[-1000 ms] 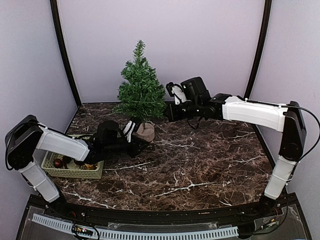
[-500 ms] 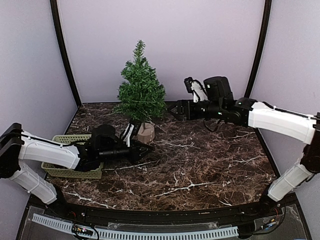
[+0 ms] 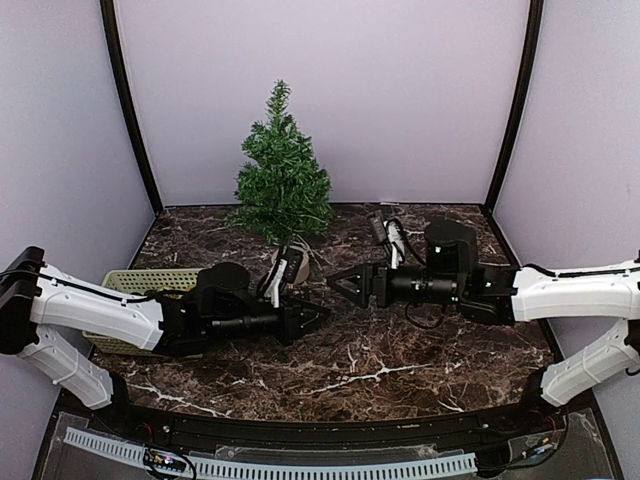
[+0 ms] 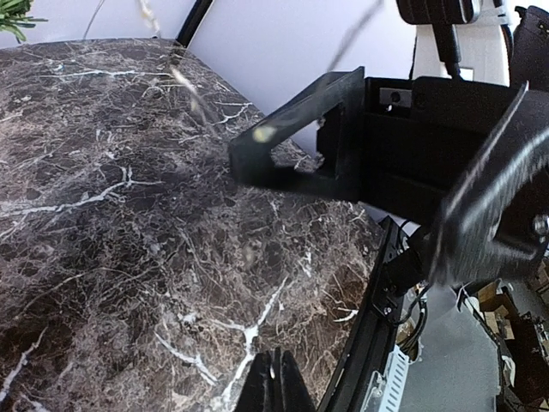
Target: Decorate the small christmas tree
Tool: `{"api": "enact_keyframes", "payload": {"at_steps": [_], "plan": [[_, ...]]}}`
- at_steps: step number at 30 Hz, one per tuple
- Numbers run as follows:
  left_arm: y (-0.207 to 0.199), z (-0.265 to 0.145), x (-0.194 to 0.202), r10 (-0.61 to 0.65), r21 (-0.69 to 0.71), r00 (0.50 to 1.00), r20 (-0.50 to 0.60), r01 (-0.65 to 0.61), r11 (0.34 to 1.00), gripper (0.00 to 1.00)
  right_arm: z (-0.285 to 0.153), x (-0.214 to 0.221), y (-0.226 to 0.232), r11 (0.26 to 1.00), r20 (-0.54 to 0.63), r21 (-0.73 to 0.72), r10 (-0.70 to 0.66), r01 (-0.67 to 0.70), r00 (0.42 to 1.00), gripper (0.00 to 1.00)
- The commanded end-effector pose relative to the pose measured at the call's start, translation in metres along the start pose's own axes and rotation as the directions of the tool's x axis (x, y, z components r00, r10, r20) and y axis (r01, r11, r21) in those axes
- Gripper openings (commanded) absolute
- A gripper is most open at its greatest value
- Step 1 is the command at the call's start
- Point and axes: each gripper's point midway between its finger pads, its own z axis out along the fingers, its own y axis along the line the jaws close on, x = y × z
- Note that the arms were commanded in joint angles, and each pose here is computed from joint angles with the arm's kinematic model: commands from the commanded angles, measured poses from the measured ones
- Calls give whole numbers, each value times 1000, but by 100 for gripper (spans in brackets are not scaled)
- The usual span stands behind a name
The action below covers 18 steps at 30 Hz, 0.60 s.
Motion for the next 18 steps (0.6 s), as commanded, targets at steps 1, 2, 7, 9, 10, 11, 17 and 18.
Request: {"api": "enact_keyframes", "payload": {"at_steps": [1, 2, 7, 9, 10, 11, 17, 18], "plan": [[-5, 3, -6, -21, -15, 999, 25, 22, 1000, 0, 15, -8, 21, 997, 82, -77, 30, -24, 996, 75], [-6, 4, -6, -22, -13, 999, 25, 22, 1000, 0, 19, -5, 22, 997, 75, -80, 27, -21, 997, 74], [-5, 2, -4, -19, -22, 1000, 25, 20, 1000, 0, 30, -1, 28, 994, 67, -106, 22, -14, 997, 59], [-6, 1, -5, -14, -20, 1000, 26, 15, 1000, 0, 33, 1, 25, 996, 67, -89, 21, -15, 998, 49], [-6, 0, -5, -11, -19, 1000, 29, 11, 1000, 0, 35, 2, 23, 996, 60, -85, 17, -12, 998, 45], [-6, -1, -6, -6, -16, 999, 32, 7, 1000, 0, 37, 4, 23, 996, 48, -84, 12, -8, 999, 40], [-5, -4, -3, 2, -22, 1000, 22, -2, 1000, 0, 47, 9, 26, 995, 5, -99, -23, 24, 1000, 5], [-5, -5, -3, 4, -24, 1000, 21, -3, 1000, 1, 46, 8, 23, 997, 4, -75, -24, 25, 1000, 0]]}}
